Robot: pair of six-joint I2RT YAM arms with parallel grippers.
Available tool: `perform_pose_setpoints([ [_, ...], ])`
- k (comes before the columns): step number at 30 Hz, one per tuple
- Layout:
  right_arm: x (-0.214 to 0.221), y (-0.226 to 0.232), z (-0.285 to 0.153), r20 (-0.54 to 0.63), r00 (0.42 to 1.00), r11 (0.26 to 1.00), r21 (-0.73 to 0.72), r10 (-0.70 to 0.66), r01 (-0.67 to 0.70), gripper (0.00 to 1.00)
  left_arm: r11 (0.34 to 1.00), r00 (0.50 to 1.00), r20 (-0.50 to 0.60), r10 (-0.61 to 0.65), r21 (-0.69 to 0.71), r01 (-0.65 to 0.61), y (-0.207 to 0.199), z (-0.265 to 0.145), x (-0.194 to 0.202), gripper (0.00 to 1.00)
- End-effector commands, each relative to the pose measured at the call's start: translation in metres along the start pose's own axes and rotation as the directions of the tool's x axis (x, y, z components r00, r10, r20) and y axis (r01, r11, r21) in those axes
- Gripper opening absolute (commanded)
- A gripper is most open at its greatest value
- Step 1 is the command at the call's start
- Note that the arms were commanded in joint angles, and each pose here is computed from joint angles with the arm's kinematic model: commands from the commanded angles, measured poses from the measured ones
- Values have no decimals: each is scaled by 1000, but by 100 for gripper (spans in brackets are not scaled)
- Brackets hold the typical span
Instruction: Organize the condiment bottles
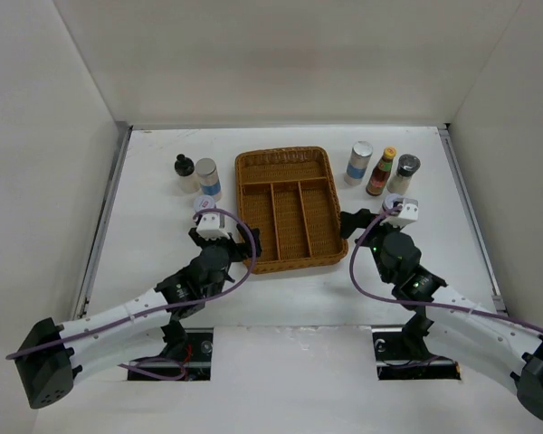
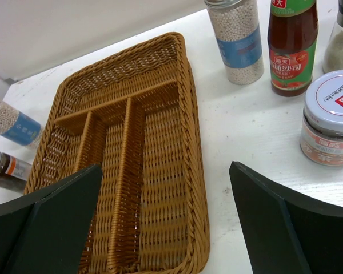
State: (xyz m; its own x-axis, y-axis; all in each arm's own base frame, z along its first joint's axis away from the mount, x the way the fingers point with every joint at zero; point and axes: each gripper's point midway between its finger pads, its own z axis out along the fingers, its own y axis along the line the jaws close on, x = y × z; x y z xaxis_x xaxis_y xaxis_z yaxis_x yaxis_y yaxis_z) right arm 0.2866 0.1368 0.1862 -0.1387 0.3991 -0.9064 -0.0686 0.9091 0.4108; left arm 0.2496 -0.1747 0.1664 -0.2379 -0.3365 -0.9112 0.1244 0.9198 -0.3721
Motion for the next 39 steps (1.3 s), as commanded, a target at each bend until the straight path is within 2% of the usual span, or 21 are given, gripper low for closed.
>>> perform_pose_setpoints([
  [1, -30, 15, 2, 85, 995, 999, -26, 48, -46, 100, 999, 998, 32, -45, 20, 45, -6, 0, -9, 100],
  [10, -34, 18, 3, 106, 993, 998, -38, 54, -50, 100, 996, 992, 89, -85, 1, 85, 0, 10, -14, 100],
  [11, -37, 23, 3, 104, 993, 997, -51, 59, -54, 86, 996, 991, 99, -91, 6, 91, -2, 12, -16, 100],
  [13, -48, 32, 6, 110, 992, 997, -63, 58, -52, 43, 995, 986, 131, -104, 0, 105, -1, 15, -21, 100],
  [14, -54, 38, 8, 106, 993, 997, -65, 50, -44, 30, 994, 983, 148, -109, -3, 110, 0, 17, -23, 100],
  [15, -62, 40, 12, 101, 994, 998, -50, 35, -30, 23, 993, 980, 164, -115, 0, 116, 1, 19, -25, 100],
  [17, -76, 38, 21, 92, 996, 1000, -3, 1, 0, 19, 991, 975, 179, -131, 19, 130, 0, 21, -24, 100],
  [20, -108, 27, 42, 98, 994, 996, 77, -58, 50, 19, 987, 968, 194, -158, 66, 148, -3, 22, -22, 97],
  [23, -139, 9, 66, 110, 991, 987, 146, -81, 64, 25, 981, 961, 206, -182, 110, 162, -9, 23, -25, 52],
  [24, -146, 0, 74, 107, 990, 982, 175, -89, 69, 29, 979, 962, 202, -185, 124, 163, -12, 24, -24, 43],
  [26, -155, -18, 92, 89, 991, 971, 228, -98, 75, 44, 976, 963, 193, -188, 151, 160, -19, 25, -24, 35],
  [27, -156, -22, 99, 73, 992, 968, 237, -104, 84, 51, 974, 963, 190, -190, 163, 160, -22, 26, -24, 34],
  [29, -156, -37, 118, 33, 992, 956, 272, -124, 110, 73, 970, 964, 184, -193, 187, 158, -27, 28, -24, 34],
  [31, -154, -49, 131, 12, 991, 945, 302, -137, 127, 79, 969, 967, 170, -189, 195, 155, -27, 31, -16, 40],
  [36, -149, -79, 157, -26, 989, 922, 358, -146, 146, 81, 959, 971, 145, -192, 238, 154, -36, 35, 0, 67],
  [39, -148, -91, 167, -43, 987, 912, 377, -157, 162, 76, 956, 974, 128, -186, 251, 150, -38, 37, 7, 71],
])
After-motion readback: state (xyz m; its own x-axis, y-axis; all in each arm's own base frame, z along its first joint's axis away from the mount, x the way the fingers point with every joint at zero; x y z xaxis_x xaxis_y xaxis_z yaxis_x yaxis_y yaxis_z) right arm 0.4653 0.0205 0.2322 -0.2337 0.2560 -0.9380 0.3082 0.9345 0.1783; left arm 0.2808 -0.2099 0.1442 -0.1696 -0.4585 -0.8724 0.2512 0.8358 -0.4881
